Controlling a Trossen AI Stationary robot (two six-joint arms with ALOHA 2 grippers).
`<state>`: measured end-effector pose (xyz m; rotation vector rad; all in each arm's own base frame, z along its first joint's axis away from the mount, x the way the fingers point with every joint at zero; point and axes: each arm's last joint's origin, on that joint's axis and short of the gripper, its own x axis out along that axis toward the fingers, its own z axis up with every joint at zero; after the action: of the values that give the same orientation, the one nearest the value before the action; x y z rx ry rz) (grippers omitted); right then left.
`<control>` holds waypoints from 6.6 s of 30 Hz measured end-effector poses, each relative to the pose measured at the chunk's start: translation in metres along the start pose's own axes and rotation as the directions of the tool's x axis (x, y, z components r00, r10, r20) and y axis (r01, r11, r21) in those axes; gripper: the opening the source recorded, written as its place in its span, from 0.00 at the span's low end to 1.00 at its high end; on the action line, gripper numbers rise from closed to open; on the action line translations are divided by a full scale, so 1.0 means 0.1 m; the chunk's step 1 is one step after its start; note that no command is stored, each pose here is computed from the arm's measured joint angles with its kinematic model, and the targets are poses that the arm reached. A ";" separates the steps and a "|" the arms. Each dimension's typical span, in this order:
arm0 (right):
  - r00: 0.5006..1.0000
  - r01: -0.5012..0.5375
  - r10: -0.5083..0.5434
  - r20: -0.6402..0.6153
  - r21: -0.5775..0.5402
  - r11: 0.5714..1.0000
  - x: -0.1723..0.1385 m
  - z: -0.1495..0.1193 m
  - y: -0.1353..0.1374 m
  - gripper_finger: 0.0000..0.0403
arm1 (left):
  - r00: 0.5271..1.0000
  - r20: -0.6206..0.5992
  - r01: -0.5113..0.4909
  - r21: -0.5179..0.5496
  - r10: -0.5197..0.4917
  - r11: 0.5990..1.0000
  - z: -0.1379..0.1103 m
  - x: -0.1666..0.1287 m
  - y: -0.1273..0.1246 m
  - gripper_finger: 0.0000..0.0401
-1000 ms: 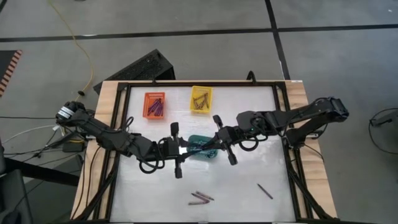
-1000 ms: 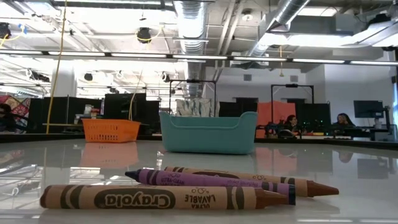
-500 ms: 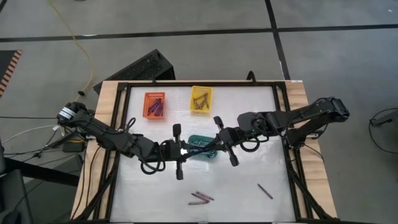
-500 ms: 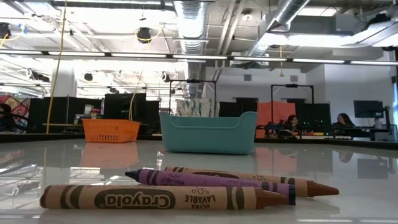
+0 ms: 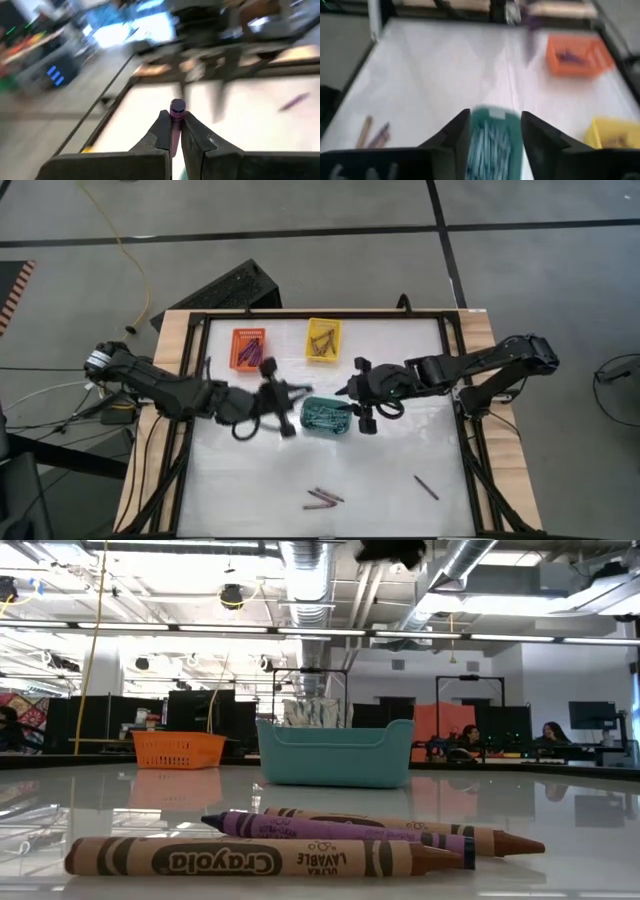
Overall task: Sort crayons
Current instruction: Put the violet crayon into the orange bin
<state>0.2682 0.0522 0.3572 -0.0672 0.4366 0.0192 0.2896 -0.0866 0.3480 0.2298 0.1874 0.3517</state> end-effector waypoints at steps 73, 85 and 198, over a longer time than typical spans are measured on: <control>0.644 0.432 -0.083 -0.761 0.272 0.860 -0.52 -2.36 2.26 0.33 | 0.670 -0.739 -0.410 -0.446 -0.069 0.796 -1.49 0.35 2.31 0.41; 0.589 0.450 -0.083 -0.804 0.242 0.860 -0.26 -2.56 2.35 0.10 | 0.785 -0.617 -0.244 -0.403 -0.065 0.882 -0.89 0.38 1.92 0.42; 0.971 0.241 -0.241 -0.001 -0.012 0.970 -0.32 -0.63 0.88 0.47 | 0.937 -0.344 -0.071 -0.027 0.057 0.997 -0.39 0.37 0.48 0.01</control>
<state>0.2098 0.1353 0.3079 -0.1314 0.4279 -0.2178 0.2994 -0.0218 0.3177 0.1346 0.5186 0.4593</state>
